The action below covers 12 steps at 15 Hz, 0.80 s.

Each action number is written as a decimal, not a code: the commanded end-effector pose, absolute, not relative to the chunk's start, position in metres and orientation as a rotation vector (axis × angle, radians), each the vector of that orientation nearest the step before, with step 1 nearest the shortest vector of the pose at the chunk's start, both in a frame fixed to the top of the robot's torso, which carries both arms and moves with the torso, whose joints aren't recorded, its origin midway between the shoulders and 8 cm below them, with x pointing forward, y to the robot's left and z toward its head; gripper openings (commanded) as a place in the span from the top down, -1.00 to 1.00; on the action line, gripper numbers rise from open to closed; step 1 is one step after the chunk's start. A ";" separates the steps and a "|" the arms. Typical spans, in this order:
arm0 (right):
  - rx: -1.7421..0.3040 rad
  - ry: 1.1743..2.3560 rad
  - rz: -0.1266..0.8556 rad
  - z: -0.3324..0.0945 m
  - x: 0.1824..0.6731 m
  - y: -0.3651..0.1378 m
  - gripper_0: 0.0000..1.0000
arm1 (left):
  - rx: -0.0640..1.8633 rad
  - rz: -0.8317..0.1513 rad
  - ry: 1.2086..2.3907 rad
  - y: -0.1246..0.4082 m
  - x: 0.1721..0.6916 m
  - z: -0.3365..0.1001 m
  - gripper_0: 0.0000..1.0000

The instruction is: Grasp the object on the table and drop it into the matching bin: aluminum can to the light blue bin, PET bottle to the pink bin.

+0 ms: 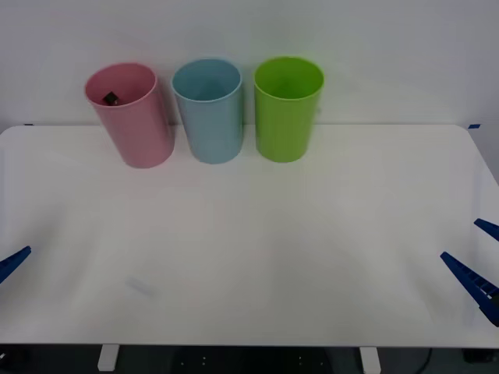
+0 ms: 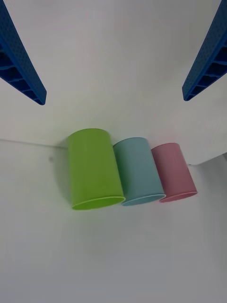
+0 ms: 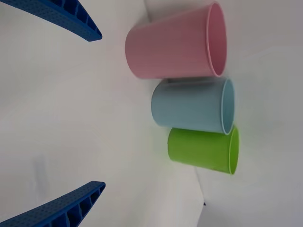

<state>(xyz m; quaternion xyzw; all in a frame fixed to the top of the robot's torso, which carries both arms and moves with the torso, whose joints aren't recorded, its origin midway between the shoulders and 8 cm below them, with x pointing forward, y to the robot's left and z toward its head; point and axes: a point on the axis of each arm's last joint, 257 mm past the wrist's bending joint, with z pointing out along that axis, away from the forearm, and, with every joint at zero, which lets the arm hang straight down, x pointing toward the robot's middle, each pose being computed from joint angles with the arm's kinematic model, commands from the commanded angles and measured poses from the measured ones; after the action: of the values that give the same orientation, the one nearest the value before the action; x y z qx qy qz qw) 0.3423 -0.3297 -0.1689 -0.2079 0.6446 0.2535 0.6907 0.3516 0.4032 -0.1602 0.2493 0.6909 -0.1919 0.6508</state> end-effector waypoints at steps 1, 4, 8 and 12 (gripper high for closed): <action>-0.465 1.441 0.567 -0.169 0.342 -0.330 -1.00 | 0.565 -0.425 1.589 0.408 0.339 -0.168 -1.00; -0.465 1.441 0.567 -0.169 0.342 -0.330 -1.00 | 0.557 -0.417 1.609 0.413 0.326 -0.177 -1.00; -0.465 1.441 0.567 -0.169 0.342 -0.330 -1.00 | 0.545 -0.420 1.649 0.417 0.310 -0.190 -1.00; -0.465 1.441 0.567 -0.169 0.342 -0.330 -1.00 | 0.539 -0.422 1.662 0.419 0.306 -0.193 -1.00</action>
<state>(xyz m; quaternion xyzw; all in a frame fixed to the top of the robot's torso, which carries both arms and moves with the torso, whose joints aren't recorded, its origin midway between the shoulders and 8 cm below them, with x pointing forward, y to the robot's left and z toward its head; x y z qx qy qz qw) 0.3423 -0.3297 -0.1689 -0.2080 0.6445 0.2535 0.6907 0.3056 0.4187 -0.1931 0.2348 0.7235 -0.1840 0.6226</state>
